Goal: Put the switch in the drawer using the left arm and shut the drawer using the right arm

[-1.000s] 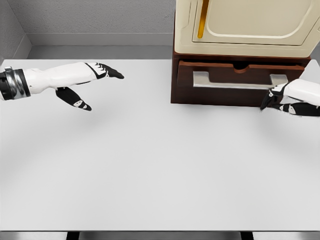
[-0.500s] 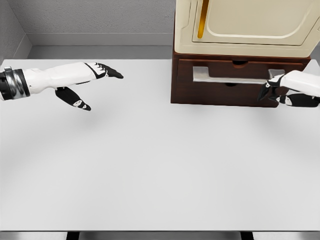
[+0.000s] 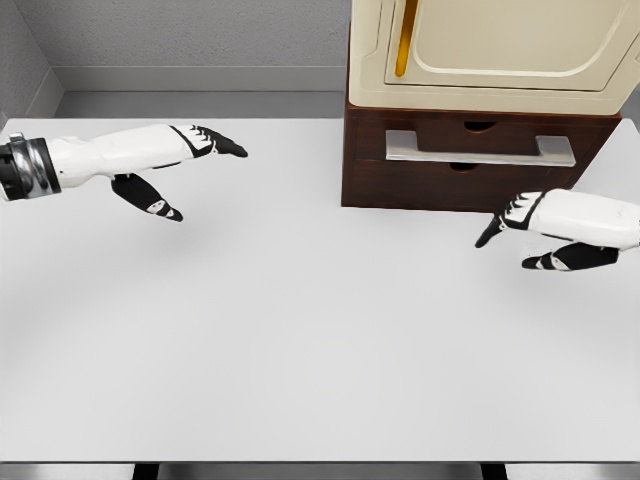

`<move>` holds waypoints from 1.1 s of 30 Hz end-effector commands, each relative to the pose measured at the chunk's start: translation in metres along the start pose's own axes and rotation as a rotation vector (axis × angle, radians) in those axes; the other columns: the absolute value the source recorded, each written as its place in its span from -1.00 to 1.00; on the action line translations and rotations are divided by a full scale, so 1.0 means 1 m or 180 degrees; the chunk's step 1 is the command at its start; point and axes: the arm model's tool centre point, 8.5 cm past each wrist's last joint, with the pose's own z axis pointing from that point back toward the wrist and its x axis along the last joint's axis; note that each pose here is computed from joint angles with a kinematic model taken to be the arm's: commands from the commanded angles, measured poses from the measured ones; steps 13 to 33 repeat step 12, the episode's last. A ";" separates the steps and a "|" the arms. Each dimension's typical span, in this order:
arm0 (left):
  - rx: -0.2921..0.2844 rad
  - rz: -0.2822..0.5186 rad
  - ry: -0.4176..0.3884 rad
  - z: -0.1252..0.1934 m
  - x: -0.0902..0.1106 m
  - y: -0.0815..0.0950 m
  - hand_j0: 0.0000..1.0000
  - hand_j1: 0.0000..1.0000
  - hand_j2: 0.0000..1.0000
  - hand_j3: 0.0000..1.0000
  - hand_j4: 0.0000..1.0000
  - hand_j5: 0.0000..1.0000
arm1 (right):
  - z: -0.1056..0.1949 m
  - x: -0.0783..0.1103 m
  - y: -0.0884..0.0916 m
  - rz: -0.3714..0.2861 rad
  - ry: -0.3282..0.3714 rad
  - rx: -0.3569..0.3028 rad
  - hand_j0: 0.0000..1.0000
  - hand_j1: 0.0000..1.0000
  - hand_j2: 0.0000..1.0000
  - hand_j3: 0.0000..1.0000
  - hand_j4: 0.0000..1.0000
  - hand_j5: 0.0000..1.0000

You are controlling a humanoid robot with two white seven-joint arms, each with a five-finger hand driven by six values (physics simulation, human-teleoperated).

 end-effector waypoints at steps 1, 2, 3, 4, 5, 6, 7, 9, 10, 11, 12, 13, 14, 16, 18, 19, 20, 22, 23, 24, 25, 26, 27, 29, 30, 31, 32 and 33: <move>0.0036 0.0027 0.0007 0.001 -0.001 0.002 1.00 1.00 1.00 1.00 1.00 1.00 | -0.004 0.017 -0.006 0.0120 -0.0131 0.0018 1.00 1.00 1.00 1.00 1.00 1.00; 0.0032 0.0028 -0.0003 0.000 0.000 0.001 1.00 1.00 1.00 1.00 1.00 1.00 | -0.004 0.018 -0.007 0.0129 -0.0139 0.0021 1.00 1.00 1.00 1.00 1.00 1.00; 0.0036 0.0031 -0.0004 0.001 0.000 0.001 1.00 1.00 1.00 1.00 1.00 1.00 | -0.005 0.018 -0.006 0.0125 -0.0145 0.0028 1.00 1.00 1.00 1.00 1.00 1.00; 0.0030 0.0042 0.0000 0.000 -0.001 0.000 1.00 1.00 1.00 1.00 1.00 1.00 | -0.005 0.019 -0.004 0.0111 -0.0158 0.0035 1.00 1.00 1.00 1.00 1.00 1.00; 0.0028 0.0044 -0.0004 0.000 0.000 -0.001 1.00 1.00 1.00 1.00 1.00 1.00 | -0.006 0.020 -0.004 0.0114 -0.0162 0.0035 1.00 1.00 1.00 1.00 1.00 1.00; 0.0028 0.0044 -0.0004 0.000 0.000 -0.001 1.00 1.00 1.00 1.00 1.00 1.00 | -0.006 0.020 -0.004 0.0114 -0.0162 0.0035 1.00 1.00 1.00 1.00 1.00 1.00; 0.0028 0.0044 -0.0004 0.000 0.000 -0.001 1.00 1.00 1.00 1.00 1.00 1.00 | -0.006 0.020 -0.003 0.0111 -0.0163 0.0039 1.00 1.00 1.00 1.00 1.00 1.00; 0.0010 0.0072 -0.0007 -0.001 -0.001 -0.006 1.00 1.00 1.00 1.00 1.00 1.00 | -0.006 0.020 -0.003 0.0105 -0.0167 0.0040 1.00 1.00 1.00 1.00 1.00 1.00; 0.0007 0.0071 -0.0001 0.000 -0.001 -0.006 1.00 1.00 1.00 1.00 1.00 1.00 | -0.006 0.020 -0.002 0.0098 -0.0169 0.0046 1.00 1.00 1.00 1.00 1.00 1.00; 0.0005 0.0073 -0.0005 -0.001 -0.001 -0.007 1.00 1.00 1.00 1.00 1.00 1.00 | -0.006 0.020 -0.002 0.0098 -0.0169 0.0046 1.00 1.00 1.00 1.00 1.00 1.00; 0.0002 0.0067 -0.0008 -0.001 0.000 -0.007 1.00 1.00 1.00 1.00 1.00 1.00 | -0.006 0.020 -0.001 0.0090 -0.0172 0.0046 1.00 1.00 1.00 1.00 1.00 1.00; 0.0002 0.0067 -0.0008 -0.001 0.000 -0.007 1.00 1.00 1.00 1.00 1.00 1.00 | -0.006 0.020 -0.001 0.0090 -0.0172 0.0046 1.00 1.00 1.00 1.00 1.00 1.00; 0.0002 0.0067 -0.0008 -0.001 0.000 -0.007 1.00 1.00 1.00 1.00 1.00 1.00 | -0.006 0.020 -0.001 0.0090 -0.0172 0.0046 1.00 1.00 1.00 1.00 1.00 1.00; 0.0002 0.0067 -0.0008 -0.001 0.000 -0.007 1.00 1.00 1.00 1.00 1.00 1.00 | -0.006 0.020 -0.001 0.0090 -0.0172 0.0046 1.00 1.00 1.00 1.00 1.00 1.00; 0.0002 0.0067 -0.0008 -0.001 0.000 -0.007 1.00 1.00 1.00 1.00 1.00 1.00 | -0.006 0.020 -0.001 0.0090 -0.0172 0.0046 1.00 1.00 1.00 1.00 1.00 1.00; 0.0002 0.0067 -0.0008 -0.001 0.000 -0.007 1.00 1.00 1.00 1.00 1.00 1.00 | -0.006 0.020 -0.001 0.0090 -0.0172 0.0046 1.00 1.00 1.00 1.00 1.00 1.00; 0.0002 0.0067 -0.0008 -0.001 0.000 -0.007 1.00 1.00 1.00 1.00 1.00 1.00 | -0.006 0.020 -0.001 0.0090 -0.0172 0.0046 1.00 1.00 1.00 1.00 1.00 1.00; 0.0002 0.0067 -0.0008 -0.001 0.000 -0.007 1.00 1.00 1.00 1.00 1.00 1.00 | -0.006 0.020 -0.001 0.0090 -0.0172 0.0046 1.00 1.00 1.00 1.00 1.00 1.00; 0.0002 0.0067 -0.0008 -0.001 0.000 -0.007 1.00 1.00 1.00 1.00 1.00 1.00 | -0.006 0.020 -0.001 0.0090 -0.0172 0.0046 1.00 1.00 1.00 1.00 1.00 1.00; 0.0002 0.0067 -0.0008 -0.001 0.000 -0.007 1.00 1.00 1.00 1.00 1.00 1.00 | -0.006 0.020 -0.001 0.0090 -0.0172 0.0046 1.00 1.00 1.00 1.00 1.00 1.00; 0.0002 0.0067 -0.0008 -0.001 0.000 -0.007 1.00 1.00 1.00 1.00 1.00 1.00 | -0.006 0.020 -0.001 0.0090 -0.0172 0.0046 1.00 1.00 1.00 1.00 1.00 1.00; 0.0002 0.0067 -0.0008 -0.001 0.000 -0.007 1.00 1.00 1.00 1.00 1.00 1.00 | -0.006 0.020 -0.001 0.0090 -0.0172 0.0046 1.00 1.00 1.00 1.00 1.00 1.00; 0.0002 0.0067 -0.0008 -0.001 0.000 -0.007 1.00 1.00 1.00 1.00 1.00 1.00 | -0.006 0.020 -0.001 0.0090 -0.0172 0.0046 1.00 1.00 1.00 1.00 1.00 1.00; 0.0002 0.0067 -0.0008 -0.001 0.000 -0.007 1.00 1.00 1.00 1.00 1.00 1.00 | -0.006 0.020 -0.001 0.0090 -0.0172 0.0046 1.00 1.00 1.00 1.00 1.00 1.00; 0.0002 0.0067 -0.0008 -0.001 0.000 -0.007 1.00 1.00 1.00 1.00 1.00 1.00 | -0.006 0.020 -0.001 0.0090 -0.0172 0.0046 1.00 1.00 1.00 1.00 1.00 1.00; 0.0002 0.0067 -0.0008 -0.001 0.000 -0.007 1.00 1.00 1.00 1.00 1.00 1.00 | -0.006 0.020 -0.001 0.0090 -0.0172 0.0046 1.00 1.00 1.00 1.00 1.00 1.00; 0.0002 0.0067 -0.0008 -0.001 0.000 -0.007 1.00 1.00 1.00 1.00 1.00 1.00 | -0.006 0.020 -0.001 0.0090 -0.0172 0.0046 1.00 1.00 1.00 1.00 1.00 1.00; 0.0002 0.0067 -0.0008 -0.001 0.000 -0.007 1.00 1.00 1.00 1.00 1.00 1.00 | -0.006 0.020 -0.001 0.0090 -0.0172 0.0046 1.00 1.00 1.00 1.00 1.00 1.00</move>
